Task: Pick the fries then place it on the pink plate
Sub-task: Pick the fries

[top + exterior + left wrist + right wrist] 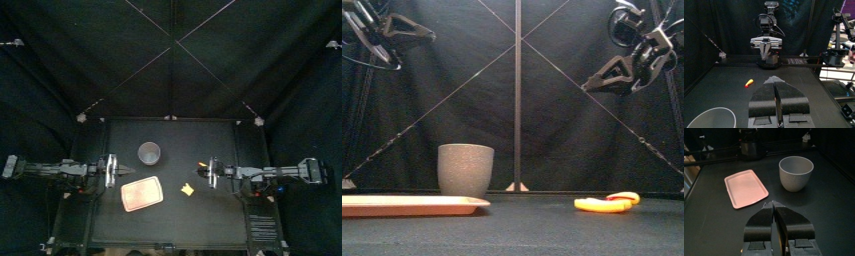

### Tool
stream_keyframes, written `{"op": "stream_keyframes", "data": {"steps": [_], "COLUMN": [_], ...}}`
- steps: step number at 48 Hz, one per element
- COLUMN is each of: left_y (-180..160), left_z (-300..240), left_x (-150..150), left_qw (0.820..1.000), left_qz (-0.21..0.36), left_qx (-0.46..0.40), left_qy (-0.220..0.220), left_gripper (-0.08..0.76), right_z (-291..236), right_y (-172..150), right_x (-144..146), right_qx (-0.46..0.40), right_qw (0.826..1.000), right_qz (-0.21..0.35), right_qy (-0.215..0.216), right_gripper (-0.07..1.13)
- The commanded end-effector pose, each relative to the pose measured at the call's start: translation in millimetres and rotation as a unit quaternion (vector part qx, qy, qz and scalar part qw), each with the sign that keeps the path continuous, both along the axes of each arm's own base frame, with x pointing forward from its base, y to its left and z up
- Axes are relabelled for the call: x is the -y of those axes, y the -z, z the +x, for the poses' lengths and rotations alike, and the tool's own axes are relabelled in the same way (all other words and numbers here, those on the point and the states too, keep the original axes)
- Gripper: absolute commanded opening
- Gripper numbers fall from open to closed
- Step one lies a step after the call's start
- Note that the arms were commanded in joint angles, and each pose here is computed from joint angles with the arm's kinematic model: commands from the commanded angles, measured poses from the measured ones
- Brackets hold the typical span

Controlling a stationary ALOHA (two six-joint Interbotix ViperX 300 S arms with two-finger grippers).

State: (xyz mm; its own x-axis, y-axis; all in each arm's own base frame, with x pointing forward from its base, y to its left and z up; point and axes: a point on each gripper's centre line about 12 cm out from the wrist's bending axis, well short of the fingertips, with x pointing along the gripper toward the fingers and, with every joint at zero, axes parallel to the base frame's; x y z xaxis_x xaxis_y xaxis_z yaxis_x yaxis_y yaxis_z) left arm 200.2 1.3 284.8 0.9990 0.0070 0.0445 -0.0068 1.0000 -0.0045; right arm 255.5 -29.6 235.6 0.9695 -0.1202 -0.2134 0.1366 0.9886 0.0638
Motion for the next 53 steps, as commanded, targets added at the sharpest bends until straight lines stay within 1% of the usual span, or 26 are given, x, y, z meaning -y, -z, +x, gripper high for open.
{"op": "stream_keyframes", "data": {"steps": [1,6,8,10,18,23,28,33,38,41,44,49,53], "left_y": [-7.9,-6.0,-6.7,-8.2,-7.3,-6.0,-6.0,-5.7,-5.7,-6.0,-6.0,-6.0,-6.0], "left_z": [2.3,2.0,2.1,2.0,2.2,1.9,1.9,2.2,2.2,1.9,1.9,1.8,1.8], "left_x": [-0.6,-1.3,-1.3,-1.3,-2.5,-4.4,-4.4,-4.6,-5.9,-6.2,-7.1,-7.5,-7.5], "left_qw": [1.0,1.0,1.0,1.0,1.0,1.0,1.0,1.0,1.0,1.0,1.0,1.0,1.0], "left_qz": [0.0,0.0,0.001,0.001,0.002,0.001,0.001,0.002,0.002,0.002,0.002,0.001,0.001], "left_qx": [0.009,0.007,0.008,0.01,0.008,0.007,0.007,0.006,0.006,0.007,0.007,0.007,0.007], "left_qy": [-0.002,-0.003,-0.003,-0.003,-0.006,-0.011,-0.011,-0.011,-0.014,-0.015,-0.018,-0.018,-0.018], "left_gripper": [0.007,0.007,0.007,0.007,0.007,0.007,0.007,0.007,0.007,0.007,0.007,0.007,0.007], "right_z": [8.2,8.6,8.6,8.5,12.1,19.9,29.5,43.2,54.3,58.8,61.4,63.7,66.0], "right_y": [-20.1,-25.7,-24.7,-23.1,-25.8,-27.7,-21.3,-7.1,11.0,23.2,35.1,48.5,52.4], "right_x": [6.5,14.0,16.1,17.3,15.4,5.1,-10.4,-24.7,-34.6,-38.8,-42.5,-34.7,-28.4], "right_qx": [0.042,0.061,0.061,0.06,0.064,0.06,0.022,-0.053,-0.145,-0.203,-0.261,-0.336,-0.366], "right_qw": [0.999,0.995,0.994,0.993,0.992,0.992,0.993,0.989,0.976,0.964,0.949,0.922,0.906], "right_qz": [0.025,0.058,0.068,0.076,0.091,0.1,0.112,0.138,0.16,0.168,0.175,0.194,0.212], "right_qy": [0.023,0.051,0.059,0.065,0.066,0.049,0.022,0.002,-0.013,-0.02,-0.027,-0.018,-0.004], "right_gripper": [0.66,0.89,0.97,1.01,1.02,1.02,1.01,1.01,1.01,1.01,1.01,1.01,1.01]}}
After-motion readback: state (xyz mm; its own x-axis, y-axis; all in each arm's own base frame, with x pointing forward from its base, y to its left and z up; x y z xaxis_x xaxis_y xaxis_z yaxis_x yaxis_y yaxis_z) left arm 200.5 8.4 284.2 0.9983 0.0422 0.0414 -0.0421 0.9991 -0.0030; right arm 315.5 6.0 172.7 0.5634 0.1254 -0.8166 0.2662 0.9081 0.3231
